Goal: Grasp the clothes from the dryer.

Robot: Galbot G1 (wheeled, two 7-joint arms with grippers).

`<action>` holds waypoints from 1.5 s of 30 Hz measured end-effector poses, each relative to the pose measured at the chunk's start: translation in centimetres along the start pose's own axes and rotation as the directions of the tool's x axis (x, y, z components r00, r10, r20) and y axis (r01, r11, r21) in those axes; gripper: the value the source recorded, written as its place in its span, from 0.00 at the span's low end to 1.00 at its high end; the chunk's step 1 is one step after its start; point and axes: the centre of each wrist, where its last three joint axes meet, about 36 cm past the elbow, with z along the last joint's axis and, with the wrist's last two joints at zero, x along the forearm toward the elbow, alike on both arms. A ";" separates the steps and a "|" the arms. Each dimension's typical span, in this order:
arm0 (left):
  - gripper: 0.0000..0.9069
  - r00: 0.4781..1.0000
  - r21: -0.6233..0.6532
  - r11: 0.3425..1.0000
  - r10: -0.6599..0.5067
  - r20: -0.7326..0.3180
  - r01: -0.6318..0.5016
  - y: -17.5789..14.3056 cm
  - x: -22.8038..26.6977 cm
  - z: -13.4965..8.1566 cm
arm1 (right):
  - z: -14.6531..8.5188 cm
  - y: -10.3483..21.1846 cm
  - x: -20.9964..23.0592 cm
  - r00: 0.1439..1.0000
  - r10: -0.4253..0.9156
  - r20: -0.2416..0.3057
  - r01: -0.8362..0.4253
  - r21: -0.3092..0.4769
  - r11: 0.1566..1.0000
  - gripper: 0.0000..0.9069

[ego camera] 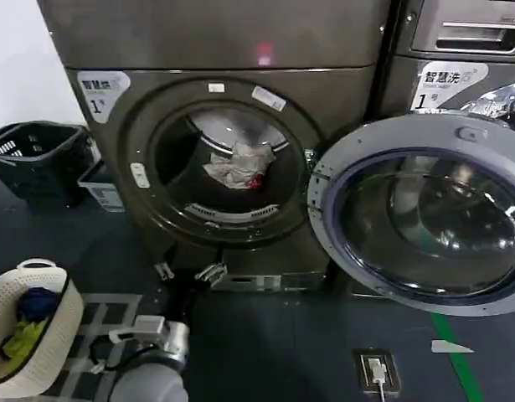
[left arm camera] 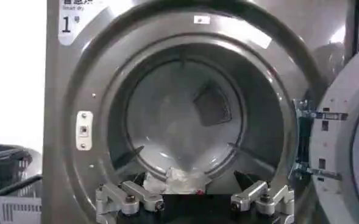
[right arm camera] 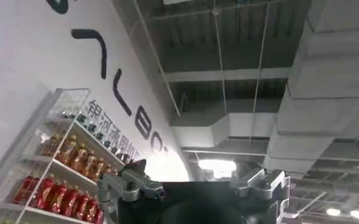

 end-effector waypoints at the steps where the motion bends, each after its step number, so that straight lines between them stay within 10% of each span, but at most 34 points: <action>1: 1.00 1.000 -0.002 1.000 0.001 -0.001 -0.001 0.0 0.0 0.0 | 0.0 -0.1 0.0 1.000 0.002 0.000 -0.002 0.000 1.000 1.00; 45: 1.00 0.999 0.004 1.000 -0.022 0.040 0.022 1.3 -1.6 -0.8 | -0.1 -1.5 0.2 0.995 0.014 0.098 -0.012 -0.014 1.000 1.00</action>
